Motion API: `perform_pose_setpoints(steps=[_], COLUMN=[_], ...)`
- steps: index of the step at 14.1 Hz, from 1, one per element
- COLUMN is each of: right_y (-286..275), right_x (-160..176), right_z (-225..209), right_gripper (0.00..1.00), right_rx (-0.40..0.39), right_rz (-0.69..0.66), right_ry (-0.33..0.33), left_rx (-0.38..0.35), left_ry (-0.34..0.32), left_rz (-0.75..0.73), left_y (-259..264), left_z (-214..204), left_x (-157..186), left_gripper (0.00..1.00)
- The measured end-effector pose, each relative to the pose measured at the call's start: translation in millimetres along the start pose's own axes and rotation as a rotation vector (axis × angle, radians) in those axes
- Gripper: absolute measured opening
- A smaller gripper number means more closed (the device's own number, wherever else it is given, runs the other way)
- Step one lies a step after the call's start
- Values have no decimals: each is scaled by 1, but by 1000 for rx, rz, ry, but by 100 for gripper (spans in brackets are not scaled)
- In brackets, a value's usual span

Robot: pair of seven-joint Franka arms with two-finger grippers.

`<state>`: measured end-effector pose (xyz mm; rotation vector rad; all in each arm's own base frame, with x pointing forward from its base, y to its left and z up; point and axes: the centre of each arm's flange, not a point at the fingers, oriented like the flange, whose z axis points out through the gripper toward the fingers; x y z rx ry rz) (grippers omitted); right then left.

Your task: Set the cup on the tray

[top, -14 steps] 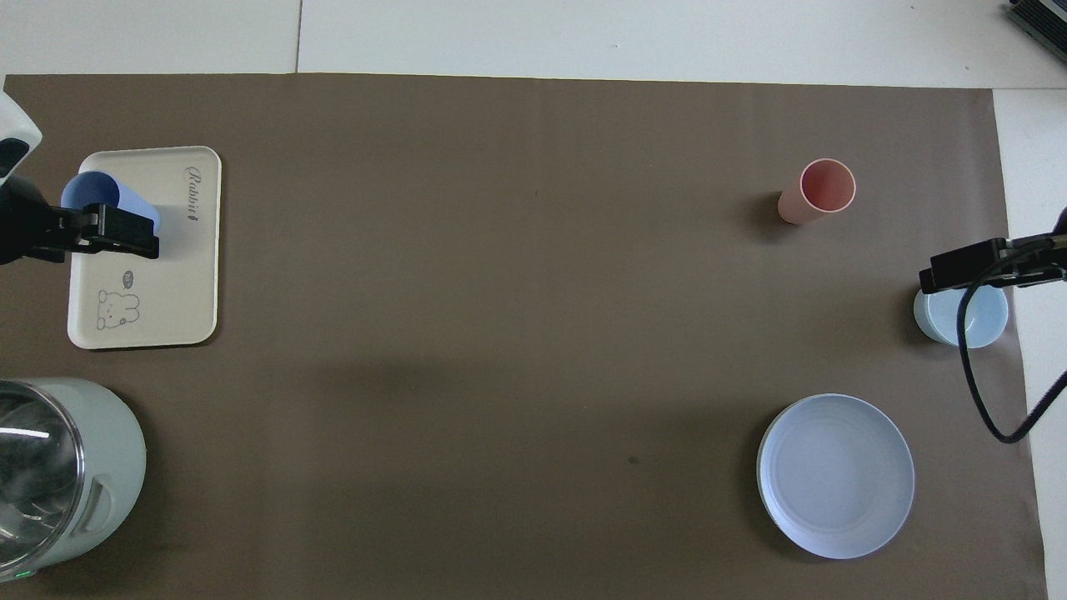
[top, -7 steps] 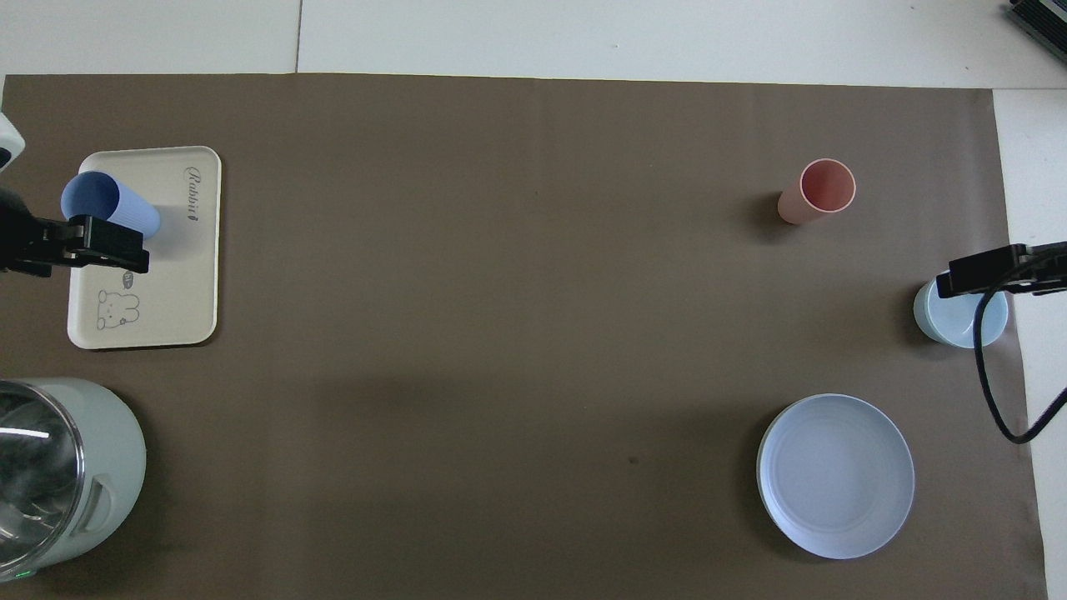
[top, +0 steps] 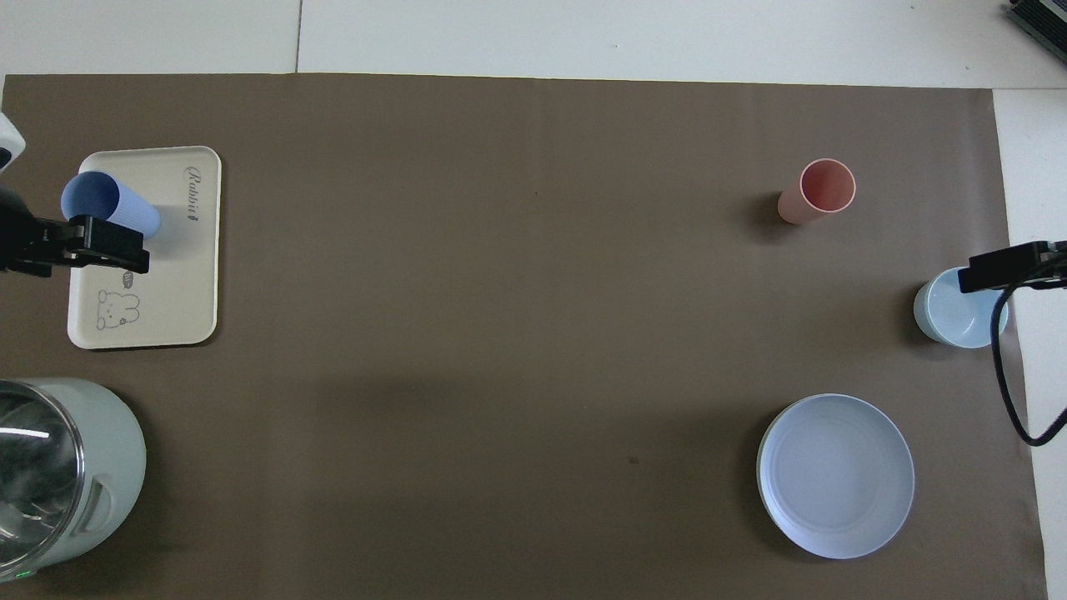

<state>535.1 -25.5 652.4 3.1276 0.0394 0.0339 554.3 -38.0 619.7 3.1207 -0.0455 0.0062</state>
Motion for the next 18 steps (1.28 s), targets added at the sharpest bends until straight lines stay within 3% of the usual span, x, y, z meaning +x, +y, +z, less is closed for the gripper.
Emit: perform_pose_setpoints(steps=[18], right_y=[0], right_x=[0], right_z=[6], right_gripper=[100], right_rx=[0], right_rz=[10], right_ry=[-20], left_rx=[-1], left_ry=[1], left_rz=[7], left_y=[4], left_z=[0], left_x=[0], left_gripper=[100])
